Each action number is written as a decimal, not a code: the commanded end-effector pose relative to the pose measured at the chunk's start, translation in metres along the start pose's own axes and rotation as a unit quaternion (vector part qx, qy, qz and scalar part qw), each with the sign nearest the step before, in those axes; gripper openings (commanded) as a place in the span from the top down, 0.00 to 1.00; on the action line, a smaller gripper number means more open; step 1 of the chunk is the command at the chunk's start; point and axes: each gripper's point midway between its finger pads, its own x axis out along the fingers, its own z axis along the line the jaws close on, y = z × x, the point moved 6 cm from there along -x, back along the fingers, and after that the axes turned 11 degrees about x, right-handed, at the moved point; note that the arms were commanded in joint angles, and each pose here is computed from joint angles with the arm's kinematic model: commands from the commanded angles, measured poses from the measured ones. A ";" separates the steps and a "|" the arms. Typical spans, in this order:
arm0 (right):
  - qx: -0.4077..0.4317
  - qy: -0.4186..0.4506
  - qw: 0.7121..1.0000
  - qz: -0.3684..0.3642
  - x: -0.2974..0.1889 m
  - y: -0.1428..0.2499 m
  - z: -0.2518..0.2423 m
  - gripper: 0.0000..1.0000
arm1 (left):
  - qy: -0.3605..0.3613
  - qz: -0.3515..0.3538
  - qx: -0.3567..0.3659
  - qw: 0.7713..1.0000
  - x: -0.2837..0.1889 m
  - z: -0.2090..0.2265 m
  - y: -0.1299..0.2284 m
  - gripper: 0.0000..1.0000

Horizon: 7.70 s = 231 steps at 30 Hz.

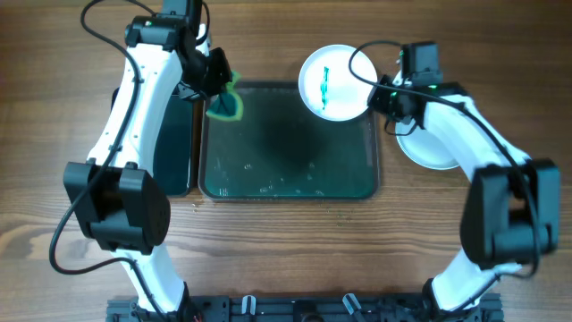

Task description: Clean dirty plates on tray and stack at the side

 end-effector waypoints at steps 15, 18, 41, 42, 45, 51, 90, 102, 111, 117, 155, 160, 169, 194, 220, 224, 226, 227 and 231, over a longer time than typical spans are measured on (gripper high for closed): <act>-0.133 0.017 0.975 0.178 -0.002 0.076 -0.003 0.81 | 0.010 -0.001 0.016 1.000 0.004 -0.008 -0.002 0.96; -0.193 0.019 0.974 0.118 -0.003 0.058 0.002 0.50 | 0.011 -0.003 0.016 1.000 0.004 -0.008 -0.003 0.96; 0.004 -0.022 0.970 0.241 0.048 0.120 0.032 0.96 | 0.008 0.042 0.030 0.999 0.047 -0.029 0.014 0.96; -0.002 -0.031 0.971 0.237 0.049 0.120 0.037 0.96 | 0.005 0.055 0.024 0.998 0.059 -0.030 0.019 0.96; -0.008 -0.036 0.971 0.234 0.049 0.120 0.038 0.96 | 0.001 0.076 0.049 0.996 0.095 -0.038 0.025 0.96; -0.011 -0.037 0.971 0.234 0.049 0.120 0.038 0.96 | -0.030 0.122 0.072 0.990 0.147 -0.036 0.040 0.96; -0.020 -0.046 0.970 0.239 0.049 0.121 0.040 0.96 | 0.165 0.145 0.184 0.958 0.185 -0.112 0.073 0.96; -0.082 -0.056 0.979 0.180 0.029 0.109 0.054 0.96 | 0.100 0.004 0.078 0.992 0.026 -0.045 -0.030 0.96; -0.273 0.155 0.933 -0.175 -0.083 0.092 0.068 0.96 | 0.002 0.000 0.040 0.999 0.000 0.000 -0.026 0.96; -0.332 0.233 0.843 -0.352 -0.137 0.111 0.085 0.96 | 0.001 0.003 0.039 0.999 0.000 0.000 -0.025 0.96; 0.167 0.148 0.965 -0.137 -0.113 -0.008 -0.212 0.94 | -0.035 0.027 0.036 0.998 0.009 0.010 -0.014 0.96; 0.115 0.038 0.984 -0.127 -0.105 -0.014 -0.185 0.07 | -0.100 0.021 -0.019 0.995 -0.036 0.065 -0.005 0.96; 0.020 -0.003 0.998 -0.060 -0.154 -0.025 -0.107 0.00 | -0.118 0.128 -0.058 0.983 -0.006 0.159 0.044 0.96; -0.149 -0.118 0.966 -0.175 -0.329 0.065 -0.042 0.00 | -0.031 -0.045 0.013 0.998 -0.068 0.088 0.030 0.00; -0.198 -0.259 0.833 -0.446 -0.180 0.122 -0.118 0.00 | -0.031 -0.045 0.013 0.998 -0.068 0.088 0.030 0.00; -0.189 -0.263 0.835 -0.444 -0.180 0.123 -0.119 0.00 | -0.031 -0.045 0.013 0.998 -0.068 0.088 0.030 0.00; -0.189 -0.262 0.836 -0.444 -0.180 0.123 -0.120 0.00 | -0.031 -0.045 0.013 0.998 -0.068 0.088 0.030 0.00; -0.188 -0.261 0.837 -0.442 -0.179 0.123 -0.120 0.00 | -0.031 -0.045 0.013 0.998 -0.068 0.088 0.030 0.00; -0.188 -0.260 0.838 -0.441 -0.178 0.123 -0.120 0.00 | -0.031 -0.044 0.013 0.998 -0.068 0.088 0.030 0.00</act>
